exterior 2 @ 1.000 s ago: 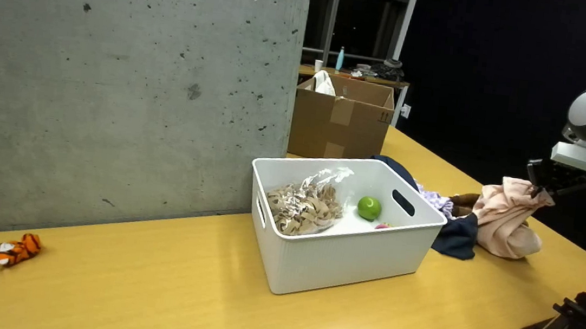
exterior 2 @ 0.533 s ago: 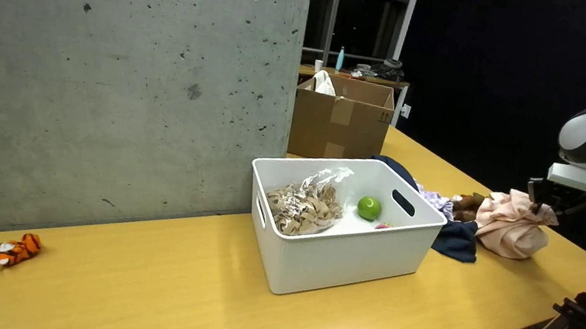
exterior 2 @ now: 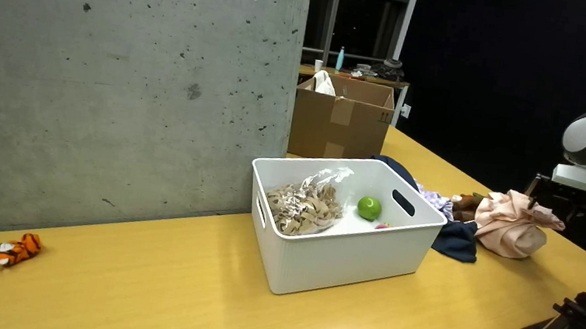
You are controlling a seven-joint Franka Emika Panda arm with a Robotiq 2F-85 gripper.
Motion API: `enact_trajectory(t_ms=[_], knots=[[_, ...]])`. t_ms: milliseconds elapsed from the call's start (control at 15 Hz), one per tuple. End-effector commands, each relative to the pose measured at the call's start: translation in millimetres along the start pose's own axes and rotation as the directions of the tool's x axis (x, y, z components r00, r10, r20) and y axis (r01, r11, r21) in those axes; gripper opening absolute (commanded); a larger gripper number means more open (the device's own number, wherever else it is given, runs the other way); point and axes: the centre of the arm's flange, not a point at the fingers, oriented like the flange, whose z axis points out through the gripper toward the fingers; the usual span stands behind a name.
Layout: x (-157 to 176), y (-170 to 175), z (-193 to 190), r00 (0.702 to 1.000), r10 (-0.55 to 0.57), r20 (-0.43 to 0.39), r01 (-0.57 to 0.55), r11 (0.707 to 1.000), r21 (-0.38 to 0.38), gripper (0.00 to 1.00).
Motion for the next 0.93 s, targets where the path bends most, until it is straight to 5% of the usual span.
enact_trajectory(t_ms=[0, 333, 667, 867], knots=[[-6, 31, -48, 0.999, 0.01, -0.035, -0.009, 1.0, 0.012, 1.0], [-30, 9, -87, 0.995, -0.088, -0.053, 0.095, 0.986, 0.135, 1.0], [-48, -44, -92, 0.943, -0.271, -0.196, 0.314, 0.917, 0.246, 1.0], [-54, -70, -73, 0.923, -0.341, -0.176, 0.379, 0.882, 0.28, 1.0]])
